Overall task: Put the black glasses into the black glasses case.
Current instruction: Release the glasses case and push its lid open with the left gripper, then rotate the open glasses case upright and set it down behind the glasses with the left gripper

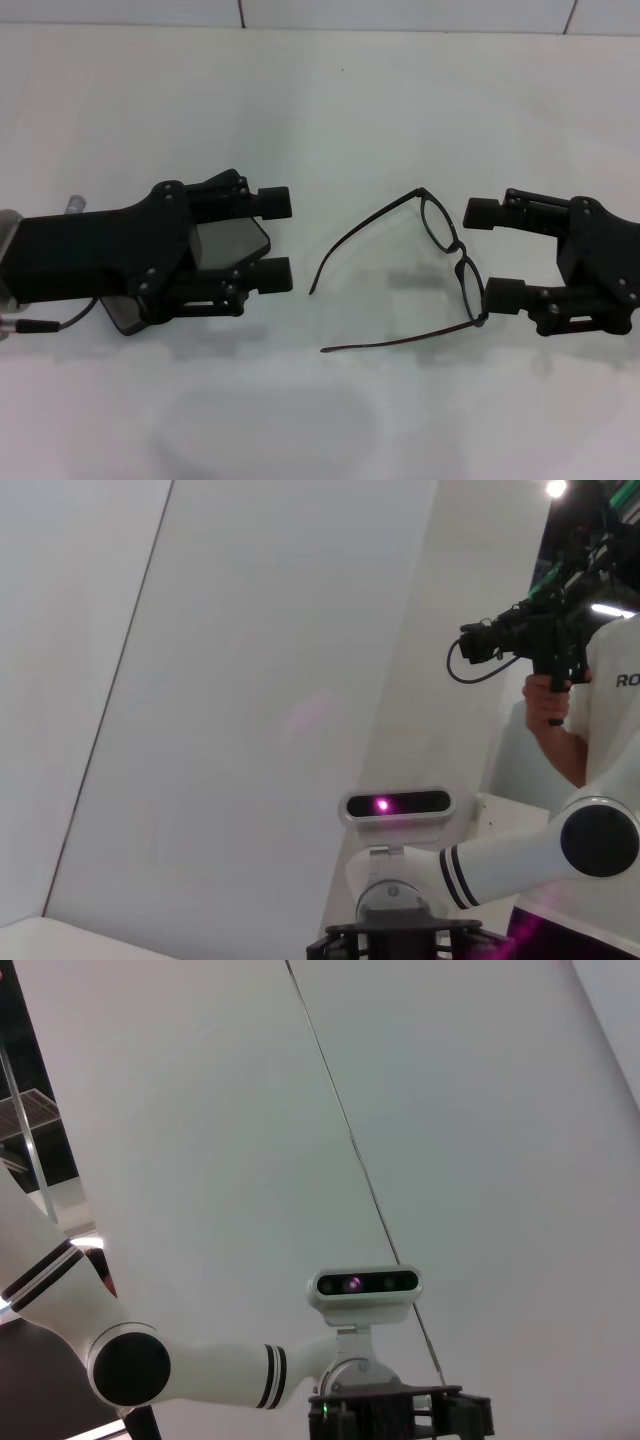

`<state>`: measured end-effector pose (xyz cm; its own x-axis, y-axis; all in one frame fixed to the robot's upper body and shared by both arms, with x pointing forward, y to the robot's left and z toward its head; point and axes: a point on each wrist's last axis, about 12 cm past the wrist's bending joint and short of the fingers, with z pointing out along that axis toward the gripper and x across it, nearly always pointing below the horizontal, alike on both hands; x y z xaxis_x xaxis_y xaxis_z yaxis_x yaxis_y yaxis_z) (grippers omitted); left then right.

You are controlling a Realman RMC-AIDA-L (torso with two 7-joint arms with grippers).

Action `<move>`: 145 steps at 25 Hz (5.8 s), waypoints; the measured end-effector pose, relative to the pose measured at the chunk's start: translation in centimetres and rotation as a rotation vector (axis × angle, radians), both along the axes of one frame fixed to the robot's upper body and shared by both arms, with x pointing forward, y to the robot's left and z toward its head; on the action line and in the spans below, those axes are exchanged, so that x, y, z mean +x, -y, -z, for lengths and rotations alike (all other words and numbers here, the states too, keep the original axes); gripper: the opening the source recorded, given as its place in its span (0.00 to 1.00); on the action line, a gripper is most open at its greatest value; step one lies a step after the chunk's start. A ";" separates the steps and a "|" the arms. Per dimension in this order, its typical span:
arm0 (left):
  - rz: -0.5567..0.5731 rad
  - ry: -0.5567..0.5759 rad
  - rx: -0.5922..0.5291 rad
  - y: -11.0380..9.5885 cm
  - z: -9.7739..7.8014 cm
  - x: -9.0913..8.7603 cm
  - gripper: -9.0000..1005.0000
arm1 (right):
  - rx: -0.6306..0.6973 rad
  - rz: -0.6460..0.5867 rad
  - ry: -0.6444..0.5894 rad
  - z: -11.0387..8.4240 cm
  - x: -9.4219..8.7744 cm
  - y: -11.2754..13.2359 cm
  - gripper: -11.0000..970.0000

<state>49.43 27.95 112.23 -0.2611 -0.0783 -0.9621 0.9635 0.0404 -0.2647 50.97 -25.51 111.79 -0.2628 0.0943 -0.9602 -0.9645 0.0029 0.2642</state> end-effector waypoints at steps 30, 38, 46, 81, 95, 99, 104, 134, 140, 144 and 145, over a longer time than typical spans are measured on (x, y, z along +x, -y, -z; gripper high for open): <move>-0.370 0.000 0.630 0.4 -8.6 3.9 0.69 | -0.053 0.288 -0.034 2.1 -0.2 3.5 0.90; -0.574 0.035 1.090 2.3 -10.8 4.5 0.69 | 0.000 0.374 -0.043 2.4 -1.5 5.0 0.90; -0.480 -0.071 1.176 3.8 -7.5 4.9 0.68 | -0.002 0.369 -0.028 2.0 -1.0 4.9 0.90; -0.426 -0.126 1.326 5.5 -4.0 8.6 0.48 | -0.020 0.390 -0.014 2.3 -0.5 4.7 0.90; -0.466 0.123 1.291 7.6 -6.8 8.3 0.20 | -0.014 0.408 -0.032 2.9 -1.6 5.1 0.90; -0.447 0.343 1.260 10.4 -7.2 8.8 0.21 | -0.005 0.408 -0.039 3.2 -2.4 5.4 0.90; -0.396 0.562 1.228 14.1 -6.3 9.8 0.21 | 0.013 0.409 -0.065 4.0 -3.8 5.5 0.90; -0.231 0.691 1.261 19.7 -0.5 9.7 0.22 | 0.028 0.421 -0.079 5.3 -5.2 5.3 0.90; -0.232 0.691 1.265 19.5 -0.4 9.7 0.24 | 0.028 0.420 -0.078 5.3 -5.2 5.3 0.90; -0.232 0.692 1.270 19.4 -0.4 9.7 0.29 | 0.028 0.420 -0.078 5.3 -5.2 5.3 0.90; -0.232 0.693 1.270 19.4 -0.5 9.7 0.31 | 0.028 0.421 -0.078 5.3 -5.2 5.3 0.90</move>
